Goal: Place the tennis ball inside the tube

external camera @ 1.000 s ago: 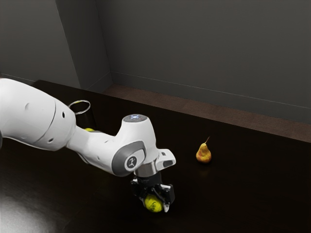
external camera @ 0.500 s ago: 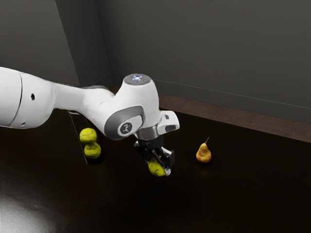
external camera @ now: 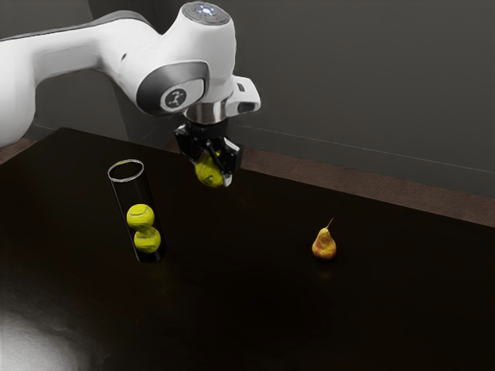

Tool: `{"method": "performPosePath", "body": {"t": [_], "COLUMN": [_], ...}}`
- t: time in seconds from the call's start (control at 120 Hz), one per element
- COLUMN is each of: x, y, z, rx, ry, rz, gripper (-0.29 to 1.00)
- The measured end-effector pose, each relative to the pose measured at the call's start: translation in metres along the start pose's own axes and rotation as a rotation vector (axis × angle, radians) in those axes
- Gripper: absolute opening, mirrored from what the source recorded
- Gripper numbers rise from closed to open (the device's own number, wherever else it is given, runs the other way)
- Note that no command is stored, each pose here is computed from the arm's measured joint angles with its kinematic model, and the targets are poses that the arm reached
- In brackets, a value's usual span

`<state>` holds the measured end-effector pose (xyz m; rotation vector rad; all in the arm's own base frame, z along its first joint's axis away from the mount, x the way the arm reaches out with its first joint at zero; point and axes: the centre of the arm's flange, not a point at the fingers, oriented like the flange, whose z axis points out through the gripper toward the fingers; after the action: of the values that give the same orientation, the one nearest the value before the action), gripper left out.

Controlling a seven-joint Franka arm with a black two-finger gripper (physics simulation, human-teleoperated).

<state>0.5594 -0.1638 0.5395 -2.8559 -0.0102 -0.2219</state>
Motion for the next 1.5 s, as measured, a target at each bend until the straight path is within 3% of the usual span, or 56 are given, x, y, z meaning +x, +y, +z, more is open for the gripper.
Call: {"method": "performPosePath", "body": {"t": [0.2, 0.4, 0.567, 0.658, 0.817, 0.917, 1.05, 1.333, 1.5], "x": [0.01, 0.02, 0.01, 0.01, 0.021, 0.021, 0.02, 0.013, 0.013], "y": [-0.082, -0.196, -0.261, -0.253, -0.172, -0.172, -0.19, -0.227, -0.221], "z": [0.007, 0.013, 0.04, 0.053, 0.045, 0.045, 0.051, 0.067, 0.068], "rx": [0.047, 0.076, 0.073, 0.062, 0.031, 0.017, 0.0, -0.037, -0.054], "ry": [-0.066, -0.094, -0.151, -0.175, -0.157, -0.157, -0.166, -0.198, -0.202], "rz": [-0.093, -0.214, -0.27, -0.239, -0.084, -0.074, -0.096, -0.145, -0.121], "gripper": [-0.12, -0.1, -0.11, -0.1, -0.11, -0.11, 0.11, 0.24, 0.48]}}
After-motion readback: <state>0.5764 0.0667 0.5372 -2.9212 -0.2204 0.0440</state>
